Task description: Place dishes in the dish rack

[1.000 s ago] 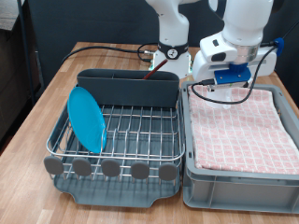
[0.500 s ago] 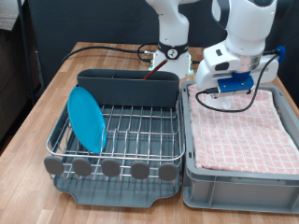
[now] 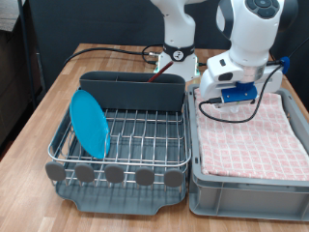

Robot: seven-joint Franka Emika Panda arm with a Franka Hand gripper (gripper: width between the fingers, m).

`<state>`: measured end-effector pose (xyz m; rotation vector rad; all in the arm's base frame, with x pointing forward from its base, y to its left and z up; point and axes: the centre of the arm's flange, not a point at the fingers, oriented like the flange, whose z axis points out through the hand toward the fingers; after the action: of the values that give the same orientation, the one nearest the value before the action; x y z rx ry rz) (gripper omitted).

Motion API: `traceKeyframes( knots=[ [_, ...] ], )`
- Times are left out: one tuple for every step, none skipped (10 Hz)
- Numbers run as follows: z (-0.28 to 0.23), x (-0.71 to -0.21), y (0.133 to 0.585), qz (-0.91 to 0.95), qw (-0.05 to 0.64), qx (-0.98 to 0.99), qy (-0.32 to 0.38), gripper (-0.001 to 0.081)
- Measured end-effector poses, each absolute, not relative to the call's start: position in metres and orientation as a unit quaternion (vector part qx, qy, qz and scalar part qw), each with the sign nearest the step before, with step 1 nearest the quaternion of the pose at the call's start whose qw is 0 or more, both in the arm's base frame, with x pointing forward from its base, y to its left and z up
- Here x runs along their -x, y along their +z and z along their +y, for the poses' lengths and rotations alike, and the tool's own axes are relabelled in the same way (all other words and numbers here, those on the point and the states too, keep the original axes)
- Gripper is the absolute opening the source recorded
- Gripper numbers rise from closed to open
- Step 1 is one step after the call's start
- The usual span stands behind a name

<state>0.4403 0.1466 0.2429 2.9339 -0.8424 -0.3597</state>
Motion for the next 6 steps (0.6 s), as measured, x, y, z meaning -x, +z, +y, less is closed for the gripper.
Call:
traceKeyframes(
  knots=[
    [0.1463, -0.44, 0.2407, -0.274, 0.035, -0.954, -0.117, 0.0802],
    [0.1459, -0.4396, 0.2394, -0.275, 0.034, -0.954, -0.115, 0.0802],
    [0.1455, -0.4389, 0.2386, -0.275, 0.034, -0.954, -0.115, 0.0726],
    [0.1449, -0.4385, 0.238, -0.275, 0.035, -0.954, -0.115, 0.058],
    [0.1444, -0.438, 0.2374, -0.276, 0.035, -0.954, -0.115, 0.0418],
    [0.144, -0.4378, 0.237, -0.276, 0.035, -0.954, -0.115, 0.0418]
  ],
)
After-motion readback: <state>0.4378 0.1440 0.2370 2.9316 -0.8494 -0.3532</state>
